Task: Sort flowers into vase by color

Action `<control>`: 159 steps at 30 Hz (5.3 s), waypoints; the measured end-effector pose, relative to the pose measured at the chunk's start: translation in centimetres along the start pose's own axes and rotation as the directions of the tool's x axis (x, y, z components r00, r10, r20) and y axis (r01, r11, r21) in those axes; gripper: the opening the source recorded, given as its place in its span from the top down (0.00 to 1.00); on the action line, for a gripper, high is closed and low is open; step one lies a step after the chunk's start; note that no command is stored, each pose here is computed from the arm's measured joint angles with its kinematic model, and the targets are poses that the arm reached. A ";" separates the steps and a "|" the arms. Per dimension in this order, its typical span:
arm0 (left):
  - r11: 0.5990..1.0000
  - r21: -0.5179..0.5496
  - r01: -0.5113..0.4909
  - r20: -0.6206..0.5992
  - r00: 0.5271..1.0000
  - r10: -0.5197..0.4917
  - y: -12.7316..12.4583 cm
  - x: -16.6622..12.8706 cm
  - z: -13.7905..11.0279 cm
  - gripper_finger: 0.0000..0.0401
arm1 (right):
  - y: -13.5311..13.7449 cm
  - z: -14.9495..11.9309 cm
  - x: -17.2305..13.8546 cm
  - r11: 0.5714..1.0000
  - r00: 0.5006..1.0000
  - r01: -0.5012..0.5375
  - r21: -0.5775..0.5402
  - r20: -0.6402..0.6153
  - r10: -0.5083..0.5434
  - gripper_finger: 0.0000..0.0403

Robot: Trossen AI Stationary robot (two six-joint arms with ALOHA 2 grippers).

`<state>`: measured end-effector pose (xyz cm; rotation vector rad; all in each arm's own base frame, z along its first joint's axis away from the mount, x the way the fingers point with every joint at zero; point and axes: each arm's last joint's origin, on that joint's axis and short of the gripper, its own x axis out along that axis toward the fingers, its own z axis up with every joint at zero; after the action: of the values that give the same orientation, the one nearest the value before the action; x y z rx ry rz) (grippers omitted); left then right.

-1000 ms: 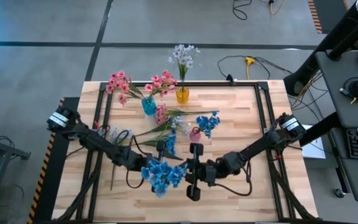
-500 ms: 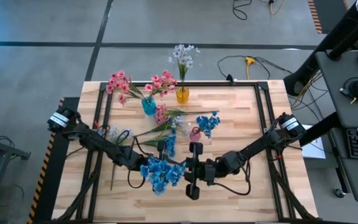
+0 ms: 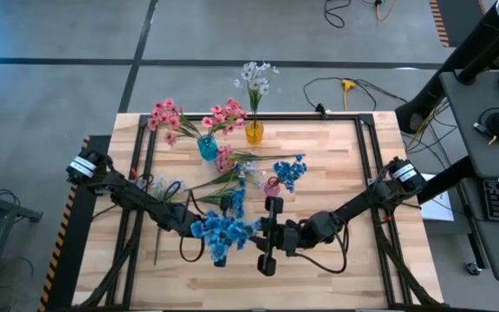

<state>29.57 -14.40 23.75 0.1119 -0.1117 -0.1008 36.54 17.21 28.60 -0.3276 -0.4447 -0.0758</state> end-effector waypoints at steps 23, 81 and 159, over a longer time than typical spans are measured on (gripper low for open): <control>1.000 0.020 -0.019 -0.053 0.998 0.020 0.0 0.0 -0.5 1.00 | 0.0 1.9 -0.8 0.998 0.978 0.027 0.053 -0.208 -0.016 0.59; 0.970 0.126 -0.207 -0.153 0.962 0.225 1.1 0.3 -1.1 1.00 | -2.7 2.5 -2.2 0.982 0.844 0.096 0.166 -0.536 0.008 0.54; 0.947 0.155 -0.280 -0.355 0.879 0.318 6.4 -10.2 7.4 0.41 | -8.1 -0.7 -4.1 0.939 0.733 0.342 -0.034 -0.616 -0.289 0.93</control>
<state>19.24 -7.76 30.73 0.2106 0.2520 0.2387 32.01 9.27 28.59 -0.1249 0.1583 -0.4884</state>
